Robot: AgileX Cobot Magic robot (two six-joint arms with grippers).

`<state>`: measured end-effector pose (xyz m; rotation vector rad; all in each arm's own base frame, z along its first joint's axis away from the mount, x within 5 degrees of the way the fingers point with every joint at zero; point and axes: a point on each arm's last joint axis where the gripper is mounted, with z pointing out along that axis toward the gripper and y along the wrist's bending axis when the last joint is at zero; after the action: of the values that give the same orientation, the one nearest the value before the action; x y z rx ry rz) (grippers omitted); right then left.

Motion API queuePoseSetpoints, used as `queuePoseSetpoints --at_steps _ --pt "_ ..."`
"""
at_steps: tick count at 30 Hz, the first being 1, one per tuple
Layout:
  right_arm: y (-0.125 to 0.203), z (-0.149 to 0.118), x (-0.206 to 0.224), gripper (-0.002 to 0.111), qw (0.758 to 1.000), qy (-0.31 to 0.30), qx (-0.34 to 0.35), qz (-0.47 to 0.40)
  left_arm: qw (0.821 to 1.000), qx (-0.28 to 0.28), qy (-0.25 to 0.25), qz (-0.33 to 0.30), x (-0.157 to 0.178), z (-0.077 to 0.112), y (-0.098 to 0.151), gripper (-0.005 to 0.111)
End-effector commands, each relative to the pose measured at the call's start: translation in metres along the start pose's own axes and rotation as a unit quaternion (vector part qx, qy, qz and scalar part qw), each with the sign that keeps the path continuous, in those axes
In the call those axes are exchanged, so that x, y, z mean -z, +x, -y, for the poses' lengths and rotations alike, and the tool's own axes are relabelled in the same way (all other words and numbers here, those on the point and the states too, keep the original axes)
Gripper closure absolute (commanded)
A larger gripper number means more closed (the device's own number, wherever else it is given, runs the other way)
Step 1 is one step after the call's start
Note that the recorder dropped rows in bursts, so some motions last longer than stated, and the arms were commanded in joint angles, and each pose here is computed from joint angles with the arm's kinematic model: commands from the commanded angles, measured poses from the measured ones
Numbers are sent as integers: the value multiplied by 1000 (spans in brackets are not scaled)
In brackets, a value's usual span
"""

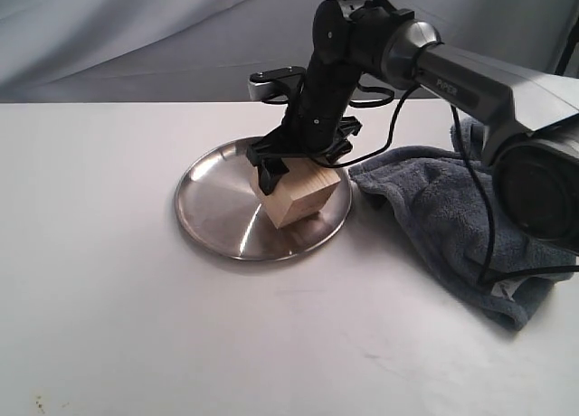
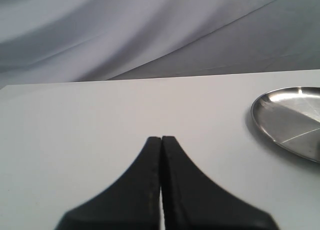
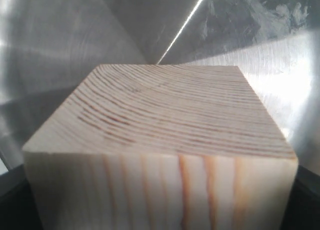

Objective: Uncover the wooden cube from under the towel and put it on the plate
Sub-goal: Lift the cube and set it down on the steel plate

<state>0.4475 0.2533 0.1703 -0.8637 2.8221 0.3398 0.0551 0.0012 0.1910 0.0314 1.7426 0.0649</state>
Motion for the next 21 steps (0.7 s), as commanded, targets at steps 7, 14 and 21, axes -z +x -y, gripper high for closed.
queuePoseSetpoints --at_steps 7,14,21 --pt "-3 -2 9 58 1000 -12 -7 16 1000 4 0 0 0 0 1 107" --pt "-7 -3 9 32 999 -12 -8 36 1000 4 0 0 0 0 1 107" --pt "-8 -2 9 19 999 -11 -12 43 1000 4 0 0 0 0 1 107"
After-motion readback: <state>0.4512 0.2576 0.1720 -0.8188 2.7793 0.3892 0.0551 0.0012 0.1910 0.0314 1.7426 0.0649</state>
